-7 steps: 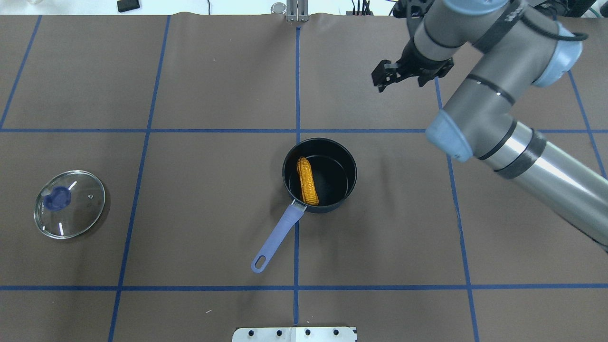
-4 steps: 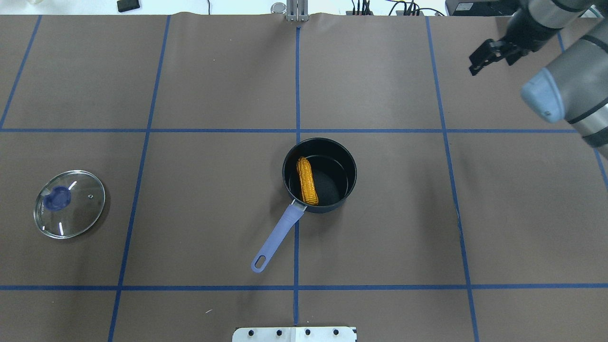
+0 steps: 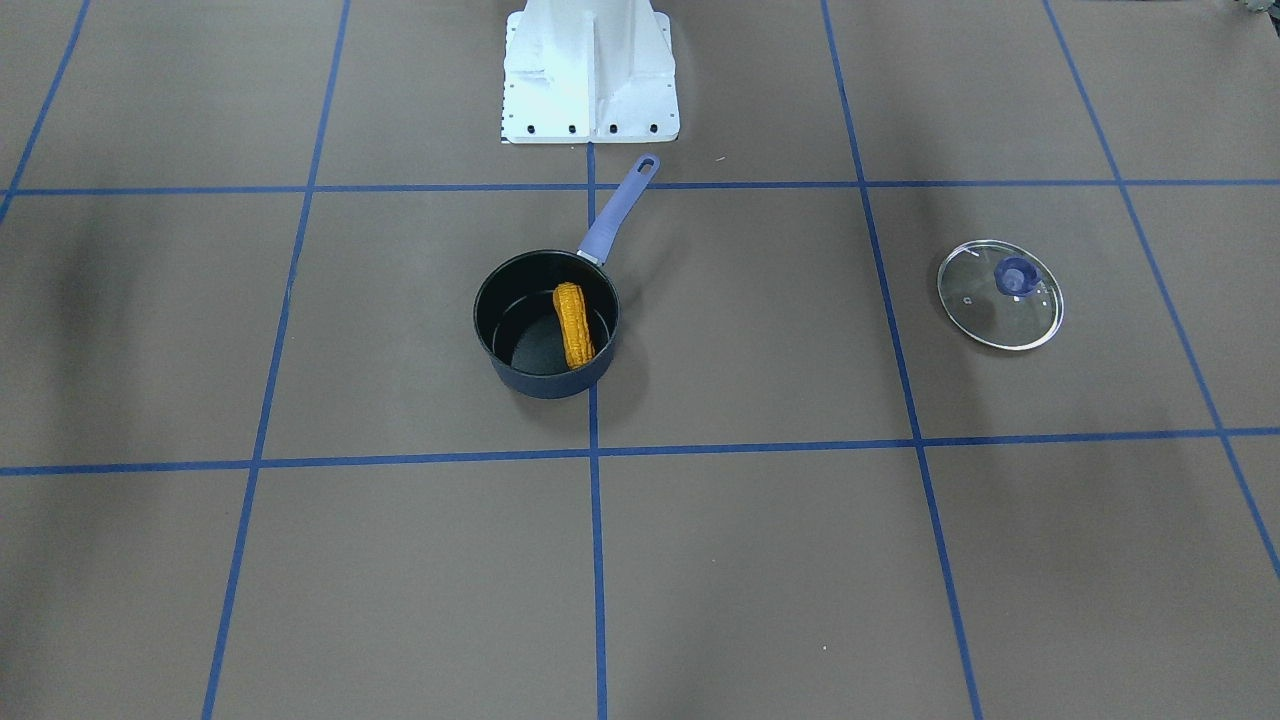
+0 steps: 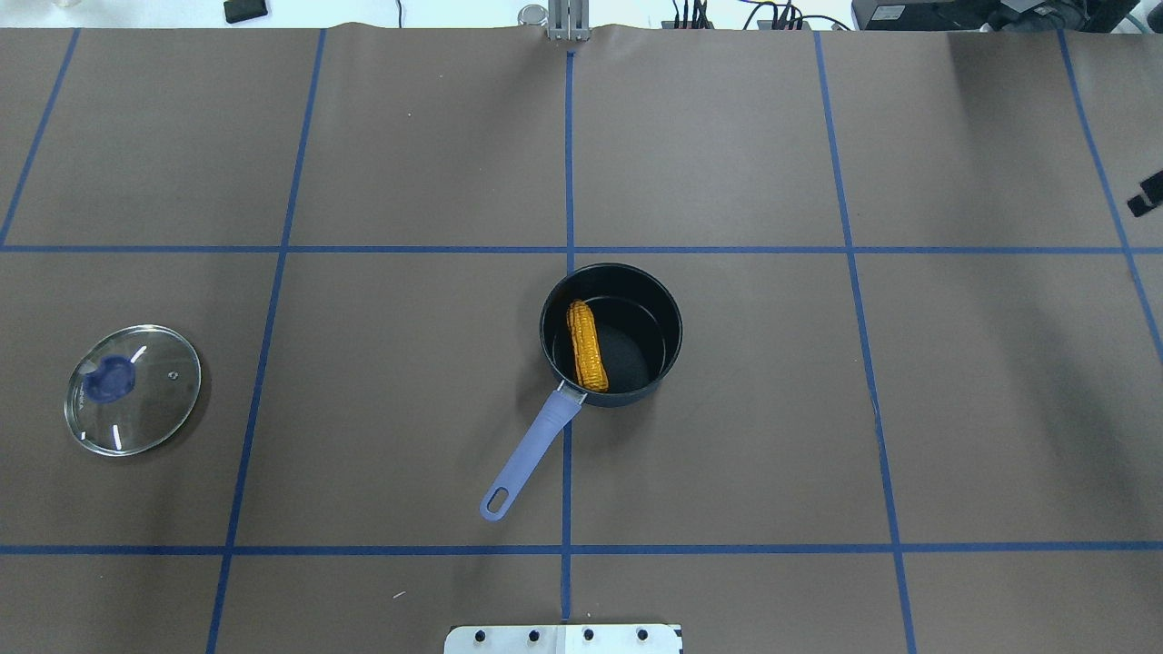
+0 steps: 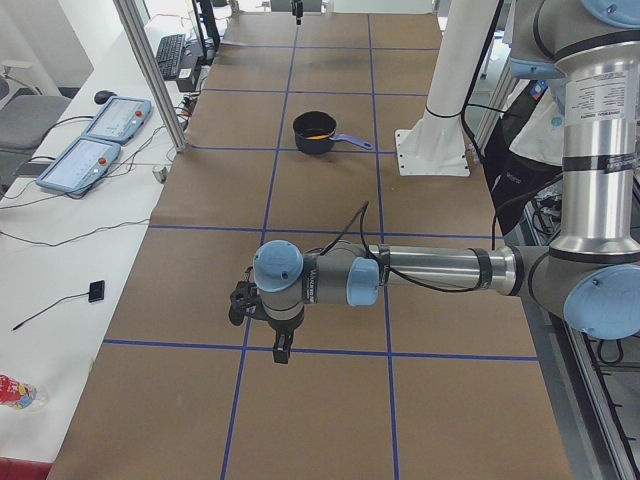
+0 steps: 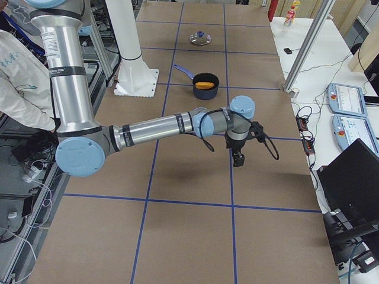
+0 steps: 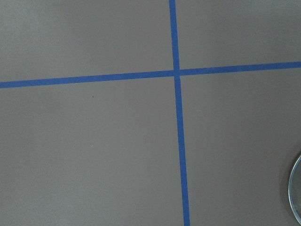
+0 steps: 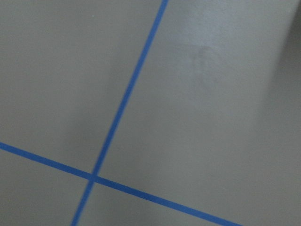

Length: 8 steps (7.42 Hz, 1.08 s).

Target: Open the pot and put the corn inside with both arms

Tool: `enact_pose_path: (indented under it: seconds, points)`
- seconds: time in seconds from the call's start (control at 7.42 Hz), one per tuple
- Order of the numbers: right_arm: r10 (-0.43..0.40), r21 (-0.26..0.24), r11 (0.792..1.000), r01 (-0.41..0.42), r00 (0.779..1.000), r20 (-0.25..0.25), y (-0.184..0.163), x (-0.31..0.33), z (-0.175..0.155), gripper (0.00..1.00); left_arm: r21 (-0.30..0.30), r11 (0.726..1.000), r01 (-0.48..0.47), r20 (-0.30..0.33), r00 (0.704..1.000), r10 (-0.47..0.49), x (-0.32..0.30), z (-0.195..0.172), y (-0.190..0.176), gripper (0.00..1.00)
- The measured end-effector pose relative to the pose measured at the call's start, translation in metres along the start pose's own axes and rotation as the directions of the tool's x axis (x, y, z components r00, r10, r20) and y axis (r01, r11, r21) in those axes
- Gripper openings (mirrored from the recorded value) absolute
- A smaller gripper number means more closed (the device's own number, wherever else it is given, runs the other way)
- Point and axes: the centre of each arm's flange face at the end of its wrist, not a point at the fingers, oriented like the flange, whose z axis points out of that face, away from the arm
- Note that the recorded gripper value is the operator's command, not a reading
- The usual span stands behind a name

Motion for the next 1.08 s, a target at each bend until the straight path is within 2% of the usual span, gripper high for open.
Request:
enact_pose_path:
  seconds: [0.13, 0.4, 0.67, 1.08]
  points:
    - [0.044, -0.017, 0.999, -0.045, 0.999, -0.008, 0.036, 0.025, 0.004, 1.0, 0.0, 1.0, -0.002, 0.001, 1.0, 0.002, 0.0, 0.0, 0.0, 0.99]
    - [0.108, -0.041, 0.993, -0.109, 0.994, -0.01, 0.074, 0.052, 0.011, 1.0, 0.001, 1.0, -0.002, 0.003, 1.0, 0.002, 0.001, 0.0, -0.001, 0.99]
    - [0.133, -0.05, 0.99, -0.134, 0.991, -0.011, 0.085, 0.061, 0.013, 1.0, 0.0, 1.0, -0.002, 0.019, 1.0, 0.002, -0.001, -0.001, -0.001, 0.99]
    - [0.167, -0.08, 0.982, -0.17, 0.985, -0.04, 0.103, 0.077, 0.027, 1.0, -0.002, 1.0, -0.003, 0.036, 0.999, 0.003, -0.002, 0.0, 0.0, 0.99]
